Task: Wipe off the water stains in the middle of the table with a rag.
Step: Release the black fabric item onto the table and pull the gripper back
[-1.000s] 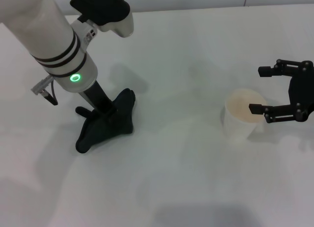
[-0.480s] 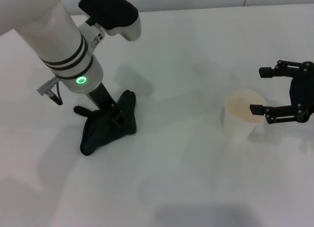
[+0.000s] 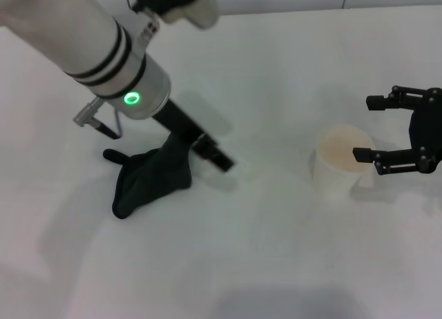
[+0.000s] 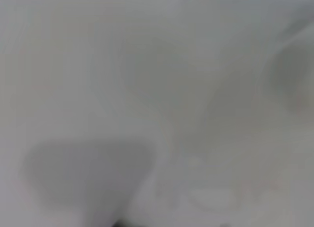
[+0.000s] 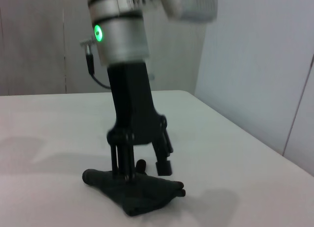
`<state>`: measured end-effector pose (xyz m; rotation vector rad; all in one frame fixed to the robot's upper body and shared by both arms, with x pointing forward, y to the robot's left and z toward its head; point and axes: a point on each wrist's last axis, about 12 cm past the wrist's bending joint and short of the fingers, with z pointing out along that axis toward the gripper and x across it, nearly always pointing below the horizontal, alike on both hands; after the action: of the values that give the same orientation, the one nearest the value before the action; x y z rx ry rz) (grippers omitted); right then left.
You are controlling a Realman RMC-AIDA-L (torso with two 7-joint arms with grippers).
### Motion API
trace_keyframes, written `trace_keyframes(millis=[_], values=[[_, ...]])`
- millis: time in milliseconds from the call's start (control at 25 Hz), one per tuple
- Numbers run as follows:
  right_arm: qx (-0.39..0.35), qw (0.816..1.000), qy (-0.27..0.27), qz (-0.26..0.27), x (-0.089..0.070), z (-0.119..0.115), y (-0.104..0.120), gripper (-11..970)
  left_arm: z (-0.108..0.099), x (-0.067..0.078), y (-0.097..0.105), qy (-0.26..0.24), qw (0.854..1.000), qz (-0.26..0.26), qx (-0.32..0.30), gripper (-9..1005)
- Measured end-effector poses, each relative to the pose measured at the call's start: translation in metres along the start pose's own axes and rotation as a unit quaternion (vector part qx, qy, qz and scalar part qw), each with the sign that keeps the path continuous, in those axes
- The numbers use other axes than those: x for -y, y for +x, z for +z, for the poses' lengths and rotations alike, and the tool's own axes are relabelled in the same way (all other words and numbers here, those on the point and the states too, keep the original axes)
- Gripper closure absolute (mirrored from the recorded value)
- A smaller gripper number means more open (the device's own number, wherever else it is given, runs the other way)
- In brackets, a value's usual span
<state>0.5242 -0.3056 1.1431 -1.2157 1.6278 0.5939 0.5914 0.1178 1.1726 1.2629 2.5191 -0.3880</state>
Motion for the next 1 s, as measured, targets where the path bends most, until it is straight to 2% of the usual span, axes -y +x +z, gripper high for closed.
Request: trace_keyframes(millis=[120, 200, 360, 480, 680, 760, 1000], values=[[0.0, 1.0, -0.003, 0.007, -0.001, 0.0, 0.0, 102, -0.023, 0.004, 0.008, 0.083, 0.992, 0.005, 0.089, 161], [0.002, 1.0, -0.006, 0.014, -0.001, -0.002, -0.001, 102, -0.033, 0.002, 0.019, 0.133, 0.981, -0.005, 0.142, 124], [0.01, 0.999, -0.018, 0.043, -0.003, -0.008, -0.005, 102, -0.043, -0.007, 0.049, 0.185, 0.955, -0.024, 0.231, 133], [0.012, 0.997, -0.023, 0.067, -0.003, -0.009, -0.008, 102, -0.044, -0.012, 0.077, 0.196, 0.934, -0.018, 0.297, 139], [0.009, 0.995, -0.021, 0.102, -0.001, -0.011, -0.009, 102, -0.031, -0.021, 0.118, 0.191, 0.916, -0.027, 0.353, 150], [0.005, 0.994, -0.024, 0.107, -0.001, -0.01, -0.008, 102, -0.021, -0.024, 0.13, 0.192, 0.911, -0.033, 0.363, 154], [0.008, 0.99, -0.022, 0.139, -0.004, -0.007, 0.004, 102, 0.011, -0.026, 0.161, 0.18, 0.911, -0.031, 0.37, 167]])
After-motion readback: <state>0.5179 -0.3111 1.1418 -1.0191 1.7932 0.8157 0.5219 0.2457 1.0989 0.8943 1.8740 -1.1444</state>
